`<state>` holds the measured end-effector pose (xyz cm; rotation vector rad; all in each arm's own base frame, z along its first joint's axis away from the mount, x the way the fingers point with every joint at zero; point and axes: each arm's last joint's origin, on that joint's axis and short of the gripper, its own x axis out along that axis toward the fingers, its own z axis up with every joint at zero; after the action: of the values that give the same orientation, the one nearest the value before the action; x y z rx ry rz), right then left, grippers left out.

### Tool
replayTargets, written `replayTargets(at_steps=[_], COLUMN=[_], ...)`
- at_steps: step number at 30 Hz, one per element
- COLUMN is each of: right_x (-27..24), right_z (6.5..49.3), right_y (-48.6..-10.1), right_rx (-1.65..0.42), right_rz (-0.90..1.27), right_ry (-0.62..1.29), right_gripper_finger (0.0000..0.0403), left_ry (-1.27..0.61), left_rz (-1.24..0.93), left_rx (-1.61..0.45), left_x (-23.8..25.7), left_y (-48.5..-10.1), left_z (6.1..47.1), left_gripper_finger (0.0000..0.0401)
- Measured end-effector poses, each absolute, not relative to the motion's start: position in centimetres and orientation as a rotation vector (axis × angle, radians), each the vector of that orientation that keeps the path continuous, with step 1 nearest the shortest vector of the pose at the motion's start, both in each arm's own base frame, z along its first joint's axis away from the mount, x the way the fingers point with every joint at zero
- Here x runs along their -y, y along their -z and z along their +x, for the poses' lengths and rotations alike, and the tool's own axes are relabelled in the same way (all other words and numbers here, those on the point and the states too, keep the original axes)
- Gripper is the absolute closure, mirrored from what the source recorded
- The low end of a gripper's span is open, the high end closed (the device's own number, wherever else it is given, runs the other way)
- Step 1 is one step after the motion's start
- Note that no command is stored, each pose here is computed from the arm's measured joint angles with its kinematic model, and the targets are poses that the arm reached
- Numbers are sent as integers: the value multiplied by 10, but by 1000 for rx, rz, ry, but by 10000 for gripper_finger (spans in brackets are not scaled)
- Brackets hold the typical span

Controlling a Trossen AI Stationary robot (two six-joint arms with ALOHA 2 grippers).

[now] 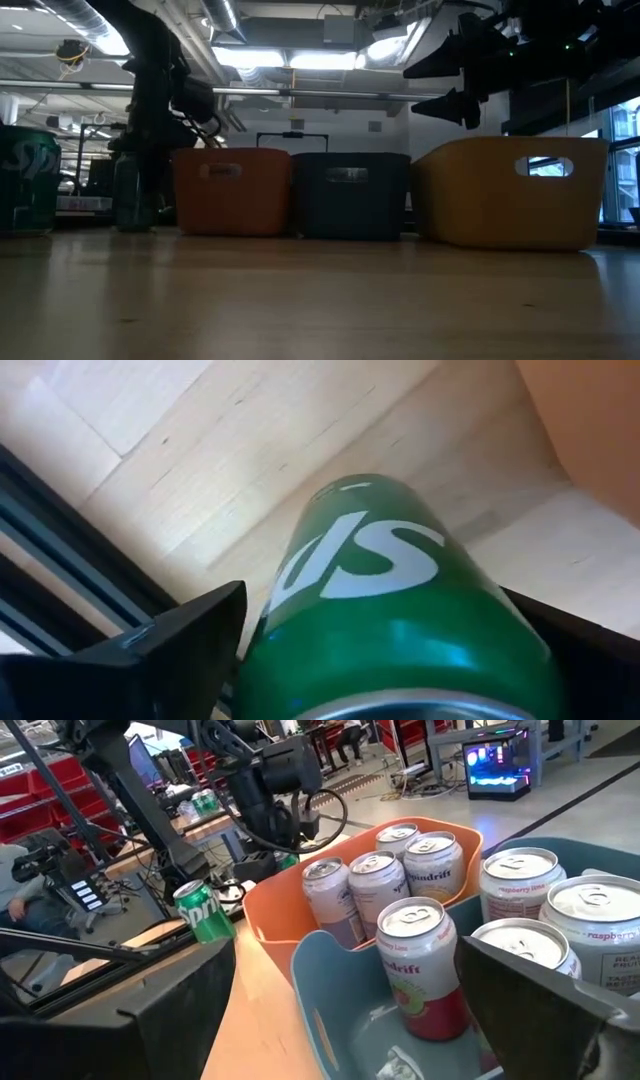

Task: Sort soda cans
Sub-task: Put the top green soda can into the yellow bin

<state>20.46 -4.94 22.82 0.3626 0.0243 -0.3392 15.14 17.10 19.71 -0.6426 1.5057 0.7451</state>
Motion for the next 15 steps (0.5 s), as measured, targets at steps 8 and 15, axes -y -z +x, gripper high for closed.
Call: replayTargets(at_steps=[8, 15], right_x=[50, 49], right_z=[205, 205], right_y=[-228, -228], right_rx=[-24, -28], right_rz=[362, 363], right_ry=[343, 334], right_gripper_finger=[27, 27], left_ry=[-724, -723], left_rz=[-582, -493], left_rx=[-1527, -1505], left_x=[-170, -151], left_y=[-199, -227], left_z=[150, 148], left_gripper_finger=[106, 106])
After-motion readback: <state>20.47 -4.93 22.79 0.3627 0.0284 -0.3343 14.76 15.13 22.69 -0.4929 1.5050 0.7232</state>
